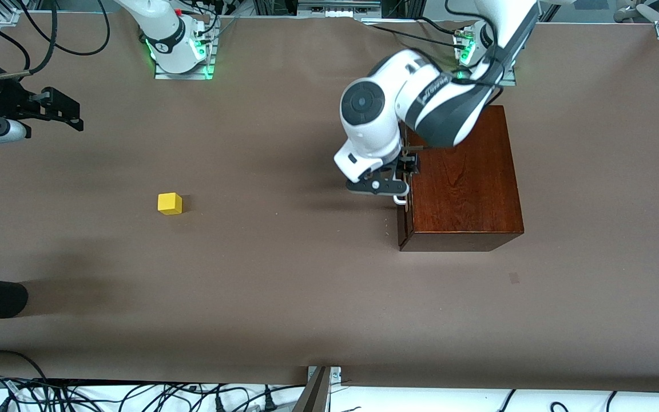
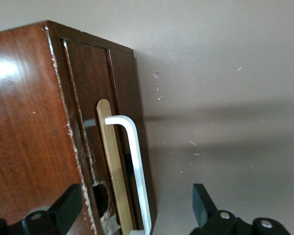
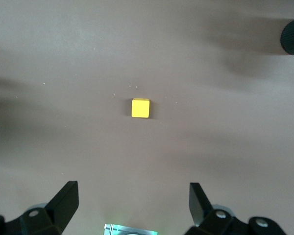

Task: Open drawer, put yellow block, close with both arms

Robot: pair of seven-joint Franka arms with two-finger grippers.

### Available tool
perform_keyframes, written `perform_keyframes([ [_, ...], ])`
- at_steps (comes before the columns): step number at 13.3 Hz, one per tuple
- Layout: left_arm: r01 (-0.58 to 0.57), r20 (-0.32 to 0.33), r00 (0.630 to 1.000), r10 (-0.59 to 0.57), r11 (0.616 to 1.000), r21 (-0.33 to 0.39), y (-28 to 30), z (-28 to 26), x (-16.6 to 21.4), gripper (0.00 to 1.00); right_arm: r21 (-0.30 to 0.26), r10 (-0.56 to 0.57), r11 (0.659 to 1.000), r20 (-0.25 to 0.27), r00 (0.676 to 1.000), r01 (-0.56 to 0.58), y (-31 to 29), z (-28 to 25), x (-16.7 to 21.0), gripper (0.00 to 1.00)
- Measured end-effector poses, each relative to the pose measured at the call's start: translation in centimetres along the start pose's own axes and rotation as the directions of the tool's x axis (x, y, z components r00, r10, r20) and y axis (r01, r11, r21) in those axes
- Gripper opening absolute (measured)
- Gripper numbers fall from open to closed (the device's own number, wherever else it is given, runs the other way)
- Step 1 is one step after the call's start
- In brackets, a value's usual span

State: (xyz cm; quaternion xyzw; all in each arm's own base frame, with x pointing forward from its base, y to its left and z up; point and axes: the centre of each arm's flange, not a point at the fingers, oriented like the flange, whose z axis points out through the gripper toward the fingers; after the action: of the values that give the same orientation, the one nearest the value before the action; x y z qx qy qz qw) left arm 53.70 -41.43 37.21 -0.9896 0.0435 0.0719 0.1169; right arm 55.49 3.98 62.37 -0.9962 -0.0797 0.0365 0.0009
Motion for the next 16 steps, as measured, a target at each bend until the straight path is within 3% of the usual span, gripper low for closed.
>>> perform_keyframes([
  [5, 0.024, 0.001, 1.000, -0.024, 0.996, 0.082, 1.5, 4.0, 0.3, 1.00, 0.030, 0.000, 1.000, -0.024, 1.000, 0.001, -0.3, -0.2, 0.3, 1.00],
  [16, 0.045, 0.009, 0.999, -0.046, 0.996, 0.072, 2.4, 6.6, 1.1, 1.00, 0.040, 0.000, 0.999, -0.036, 0.999, 0.002, -0.4, -0.3, 0.4, 1.00],
])
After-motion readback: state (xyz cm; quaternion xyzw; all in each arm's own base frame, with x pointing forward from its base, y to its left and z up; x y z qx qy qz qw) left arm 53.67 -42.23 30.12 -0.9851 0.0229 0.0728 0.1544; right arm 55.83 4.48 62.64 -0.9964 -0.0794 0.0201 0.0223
